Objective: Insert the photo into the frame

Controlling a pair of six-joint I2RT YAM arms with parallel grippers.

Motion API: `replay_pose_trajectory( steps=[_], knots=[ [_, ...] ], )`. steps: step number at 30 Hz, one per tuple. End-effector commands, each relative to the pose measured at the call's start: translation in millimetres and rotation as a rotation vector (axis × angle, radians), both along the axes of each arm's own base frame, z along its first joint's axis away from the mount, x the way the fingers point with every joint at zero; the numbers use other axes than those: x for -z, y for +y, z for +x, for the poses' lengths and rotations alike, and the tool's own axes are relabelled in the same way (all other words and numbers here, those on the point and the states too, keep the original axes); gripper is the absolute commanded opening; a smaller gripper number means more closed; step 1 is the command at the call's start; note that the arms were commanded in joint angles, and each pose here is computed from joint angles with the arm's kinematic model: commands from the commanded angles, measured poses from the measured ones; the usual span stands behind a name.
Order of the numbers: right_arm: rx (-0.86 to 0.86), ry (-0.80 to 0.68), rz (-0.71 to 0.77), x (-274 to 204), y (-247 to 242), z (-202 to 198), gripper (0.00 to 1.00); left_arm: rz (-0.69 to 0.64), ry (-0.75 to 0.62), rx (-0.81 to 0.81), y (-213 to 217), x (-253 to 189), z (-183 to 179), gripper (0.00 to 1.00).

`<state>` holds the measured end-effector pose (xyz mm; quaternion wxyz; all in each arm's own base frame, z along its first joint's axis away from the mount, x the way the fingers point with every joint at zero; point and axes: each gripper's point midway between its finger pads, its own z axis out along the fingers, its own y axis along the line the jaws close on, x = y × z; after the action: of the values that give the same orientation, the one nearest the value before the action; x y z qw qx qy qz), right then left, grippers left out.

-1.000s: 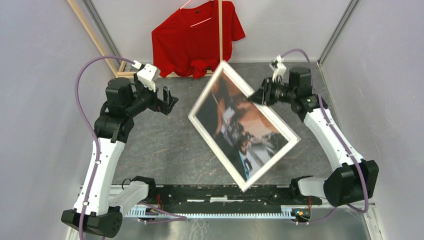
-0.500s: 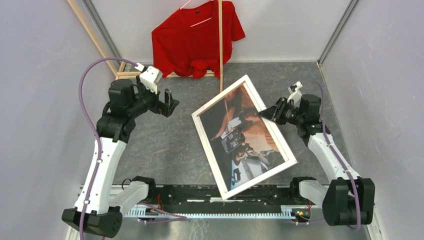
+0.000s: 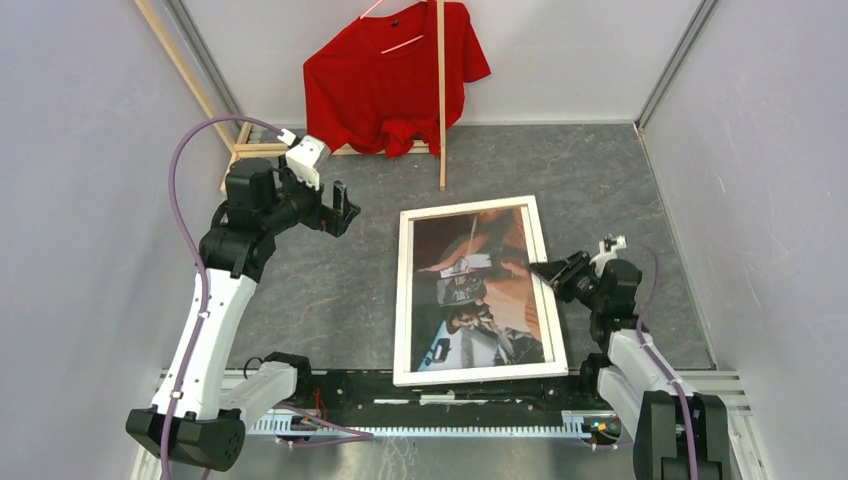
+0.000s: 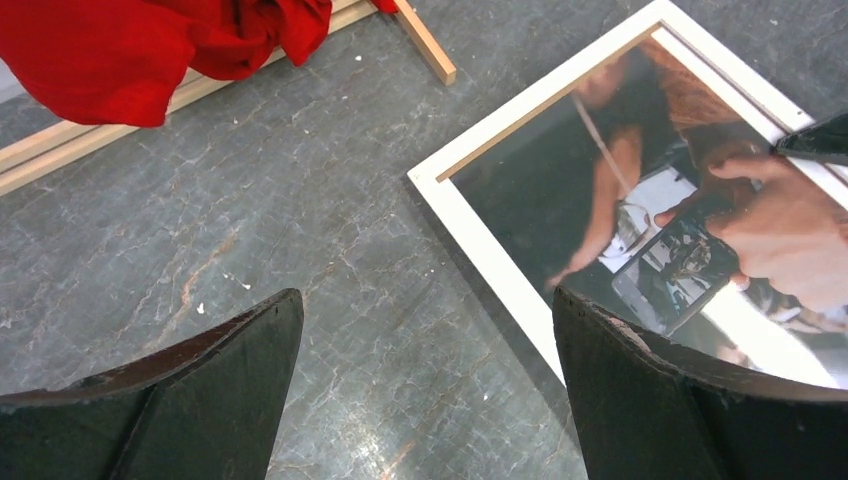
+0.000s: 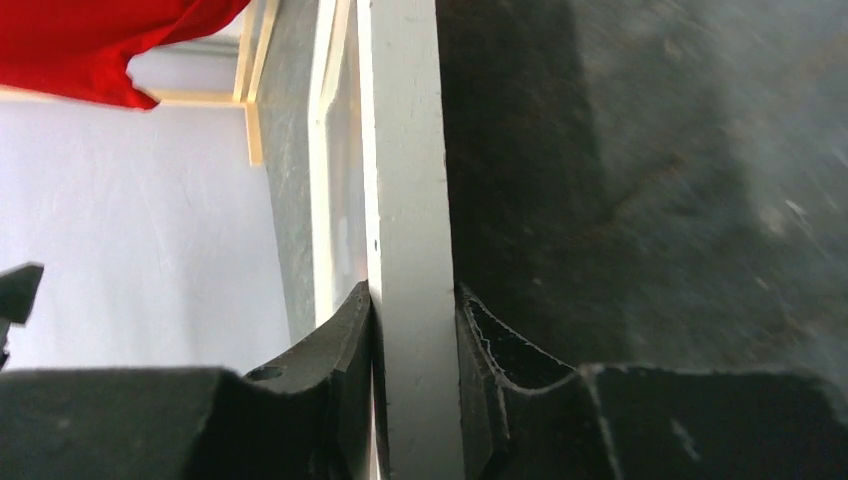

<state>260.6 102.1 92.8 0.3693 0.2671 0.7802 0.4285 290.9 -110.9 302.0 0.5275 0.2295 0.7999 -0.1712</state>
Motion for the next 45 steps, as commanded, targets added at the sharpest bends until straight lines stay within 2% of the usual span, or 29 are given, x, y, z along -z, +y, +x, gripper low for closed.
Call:
replay_pose_trajectory(
  steps=[1, 5, 11, 15, 20, 21, 22, 28, 33, 36, 40, 43, 45],
  knots=[
    [0.31, 0.142, 0.031, 51, -36, -5, 0.14, 0.03, -0.011, 0.024, 1, 4, 1, 1.0],
    [0.351, 0.17, 0.024, 68, -36, -10, 0.17, 0.038, -0.005, 0.015, 2, 7, 3, 1.0],
    [0.263, 0.203, -0.034, 82, -9, -12, 0.23, 0.042, 0.021, -0.003, 4, 16, 10, 1.0],
    [0.217, 0.187, -0.051, 75, 5, 3, 0.31, 0.054, 0.024, -0.014, 6, 21, 15, 1.0],
    [0.163, 0.176, -0.104, 72, 13, 16, 0.58, 0.063, 0.016, -0.016, 7, 23, 17, 1.0],
    [0.156, 0.177, -0.11, 72, 15, 18, 0.88, 0.063, 0.014, -0.016, 7, 24, 18, 1.0],
    [0.147, 0.179, -0.126, 71, 17, 20, 0.98, 0.063, 0.014, -0.016, 7, 24, 19, 1.0],
    [0.089, 0.192, -0.312, 64, 14, 33, 0.98, 0.065, 0.05, -0.018, 6, 36, 26, 1.0],
    [0.08, 0.227, -0.672, 51, -27, 49, 0.98, 0.07, 0.073, -0.041, 11, 51, 36, 1.0],
    [0.12, 0.198, -0.9, 28, -59, 65, 0.98, 0.072, 0.094, -0.074, 20, 64, 48, 1.0],
    [0.278, -0.001, -1.03, -22, -93, 86, 0.98, 0.048, 0.079, -0.144, 46, 89, 73, 1.0],
    [0.412, -0.157, -1.149, -48, -120, 81, 0.98, 0.028, 0.089, -0.203, 74, 123, 89, 1.0],
    [0.481, -0.186, -1.208, -45, -135, 70, 0.98, -0.003, 0.089, -0.217, 85, 144, 95, 1.0]
  ],
)
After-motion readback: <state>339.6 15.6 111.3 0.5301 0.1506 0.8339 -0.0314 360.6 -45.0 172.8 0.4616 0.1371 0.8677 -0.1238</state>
